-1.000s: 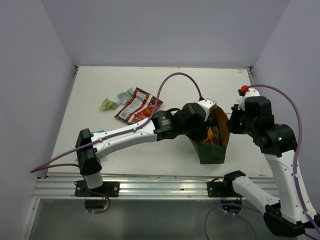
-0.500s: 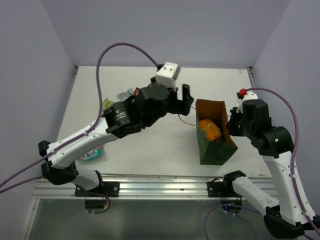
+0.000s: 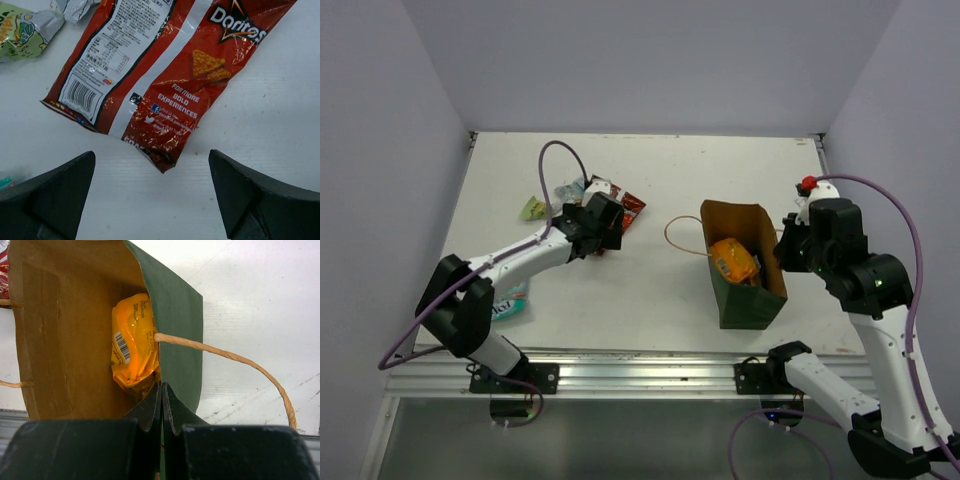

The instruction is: Place the snacks into the paper bag

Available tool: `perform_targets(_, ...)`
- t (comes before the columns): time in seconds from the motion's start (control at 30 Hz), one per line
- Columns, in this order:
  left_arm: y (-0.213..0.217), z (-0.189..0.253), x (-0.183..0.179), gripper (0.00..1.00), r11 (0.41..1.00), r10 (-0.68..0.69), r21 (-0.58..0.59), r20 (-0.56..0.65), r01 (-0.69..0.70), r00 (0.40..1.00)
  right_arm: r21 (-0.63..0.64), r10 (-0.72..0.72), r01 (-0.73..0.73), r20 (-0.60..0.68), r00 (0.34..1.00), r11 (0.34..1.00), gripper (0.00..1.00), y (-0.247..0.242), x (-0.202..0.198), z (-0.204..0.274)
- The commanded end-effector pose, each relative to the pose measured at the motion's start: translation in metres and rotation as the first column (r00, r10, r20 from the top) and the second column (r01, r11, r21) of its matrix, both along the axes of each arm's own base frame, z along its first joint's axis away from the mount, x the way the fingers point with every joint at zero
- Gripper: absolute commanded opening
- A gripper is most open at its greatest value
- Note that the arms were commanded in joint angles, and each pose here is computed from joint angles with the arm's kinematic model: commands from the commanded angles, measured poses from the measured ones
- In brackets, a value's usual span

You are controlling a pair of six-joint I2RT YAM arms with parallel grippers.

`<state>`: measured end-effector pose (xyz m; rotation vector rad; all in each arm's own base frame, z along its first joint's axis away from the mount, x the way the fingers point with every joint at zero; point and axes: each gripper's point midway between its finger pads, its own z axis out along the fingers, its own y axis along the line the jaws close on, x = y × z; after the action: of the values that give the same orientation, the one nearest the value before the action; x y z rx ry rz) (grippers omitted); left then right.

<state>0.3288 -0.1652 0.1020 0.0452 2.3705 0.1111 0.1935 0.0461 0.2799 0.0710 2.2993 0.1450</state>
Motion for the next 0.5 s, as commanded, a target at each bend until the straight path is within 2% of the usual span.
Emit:
perform_targets(0.0,-0.021,0.012,0.041,1.00,0.998,-0.015,-0.062,0.130,0.023,0.991,0.019,0.018,-0.019,0.073,0.997,1.000,0.00,0.001,-0.004,0.023)
perform_targets(0.17,-0.022,-0.014,0.054,1.00,0.998,-0.051,-0.017,0.104,0.053,0.993,0.020,0.027,-0.029,0.072,0.997,0.999,0.00,0.000,-0.010,0.027)
perform_targets(0.3,-0.011,-0.054,0.054,1.00,0.998,-0.051,0.025,0.008,0.051,0.999,0.018,0.028,-0.030,0.079,0.996,0.999,0.00,-0.002,-0.014,0.030)
perform_targets(0.37,-0.006,-0.066,0.051,0.96,0.999,-0.046,0.025,-0.016,0.047,0.999,0.016,0.029,-0.030,0.076,0.997,0.999,0.00,-0.002,-0.015,0.030)
perform_targets(0.4,-0.004,-0.070,0.050,0.69,0.999,-0.040,0.029,-0.026,0.041,0.999,0.016,0.032,-0.033,0.074,0.997,0.999,0.00,-0.002,-0.016,0.029)
perform_targets(0.43,-0.003,-0.070,0.048,0.52,0.999,-0.032,0.029,-0.031,0.033,0.999,0.017,0.028,-0.029,0.074,0.997,0.999,0.00,-0.002,-0.015,0.029)
perform_targets(0.47,-0.003,-0.070,0.047,0.30,0.999,-0.025,0.021,-0.030,0.026,0.999,0.016,0.028,-0.029,0.071,0.997,0.999,0.00,-0.002,-0.015,0.028)
